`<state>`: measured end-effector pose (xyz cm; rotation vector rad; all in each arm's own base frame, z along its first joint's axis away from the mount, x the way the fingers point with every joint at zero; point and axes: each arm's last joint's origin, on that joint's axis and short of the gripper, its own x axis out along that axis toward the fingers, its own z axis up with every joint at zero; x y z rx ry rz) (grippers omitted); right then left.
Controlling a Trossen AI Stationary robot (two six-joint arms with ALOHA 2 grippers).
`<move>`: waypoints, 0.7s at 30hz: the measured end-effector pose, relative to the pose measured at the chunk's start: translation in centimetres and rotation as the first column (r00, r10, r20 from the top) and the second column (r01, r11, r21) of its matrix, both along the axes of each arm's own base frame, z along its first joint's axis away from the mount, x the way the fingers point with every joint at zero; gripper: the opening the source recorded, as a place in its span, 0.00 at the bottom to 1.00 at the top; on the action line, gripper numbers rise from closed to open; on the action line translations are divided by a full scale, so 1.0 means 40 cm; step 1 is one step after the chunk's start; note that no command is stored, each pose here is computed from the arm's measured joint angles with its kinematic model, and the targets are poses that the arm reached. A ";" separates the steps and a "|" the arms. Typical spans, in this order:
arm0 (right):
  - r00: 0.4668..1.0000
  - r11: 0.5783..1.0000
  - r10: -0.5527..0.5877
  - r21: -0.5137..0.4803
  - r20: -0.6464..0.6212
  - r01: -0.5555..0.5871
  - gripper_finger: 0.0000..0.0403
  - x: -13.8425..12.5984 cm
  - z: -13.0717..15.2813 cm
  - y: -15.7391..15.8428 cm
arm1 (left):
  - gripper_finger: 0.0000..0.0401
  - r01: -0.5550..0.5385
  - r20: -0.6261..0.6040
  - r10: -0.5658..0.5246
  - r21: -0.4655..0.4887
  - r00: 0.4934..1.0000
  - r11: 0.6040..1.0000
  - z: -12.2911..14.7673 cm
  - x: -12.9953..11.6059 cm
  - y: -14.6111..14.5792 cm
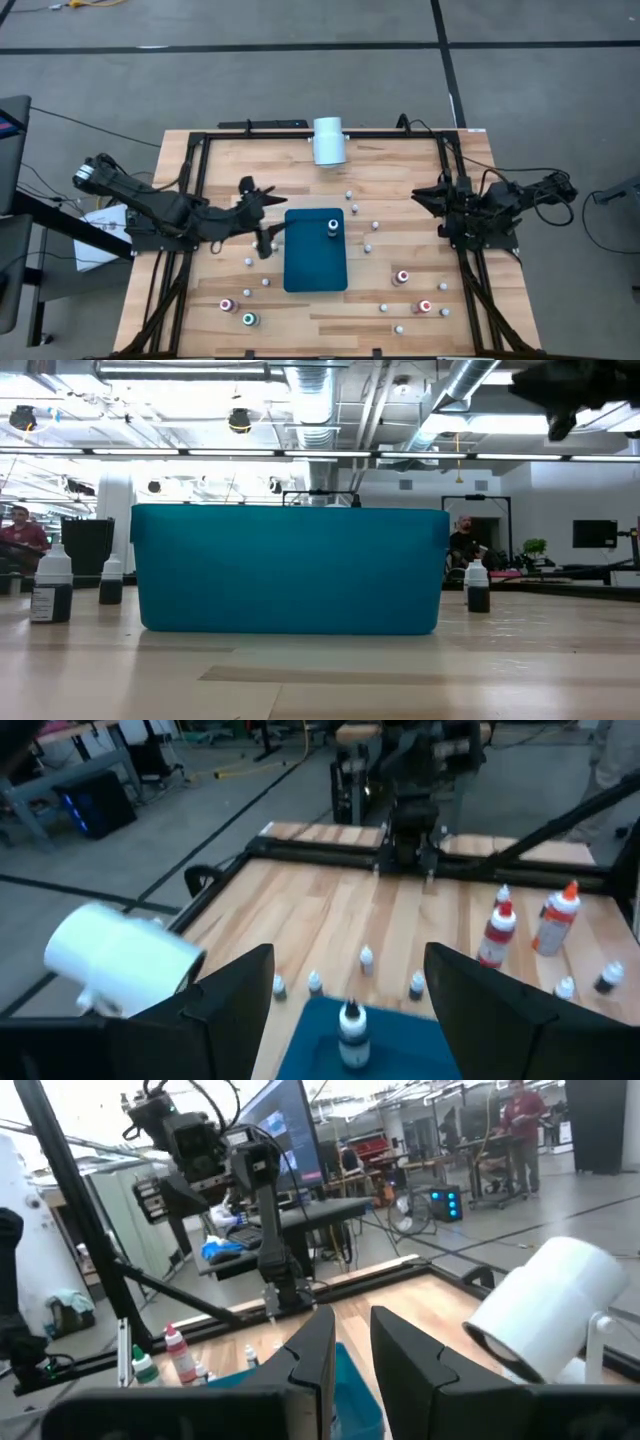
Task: Pick & Place food coloring
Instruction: Put the top small purple food coloring bottle into the blue bin
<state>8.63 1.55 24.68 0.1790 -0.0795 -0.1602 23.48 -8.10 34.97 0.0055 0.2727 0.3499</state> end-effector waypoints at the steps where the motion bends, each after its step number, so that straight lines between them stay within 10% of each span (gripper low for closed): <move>1: 1.000 1.000 0.000 -0.003 -0.007 0.000 0.15 0.005 0.012 0.002 | 0.63 -0.006 -0.011 0.006 -0.003 1.000 1.000 -0.001 -0.009 -0.001; 21: 0.939 0.986 -0.029 -0.167 -0.344 -0.031 0.15 0.228 0.240 0.077 | 0.63 -0.231 -0.126 0.227 -0.020 0.966 0.973 -0.118 -0.150 -0.039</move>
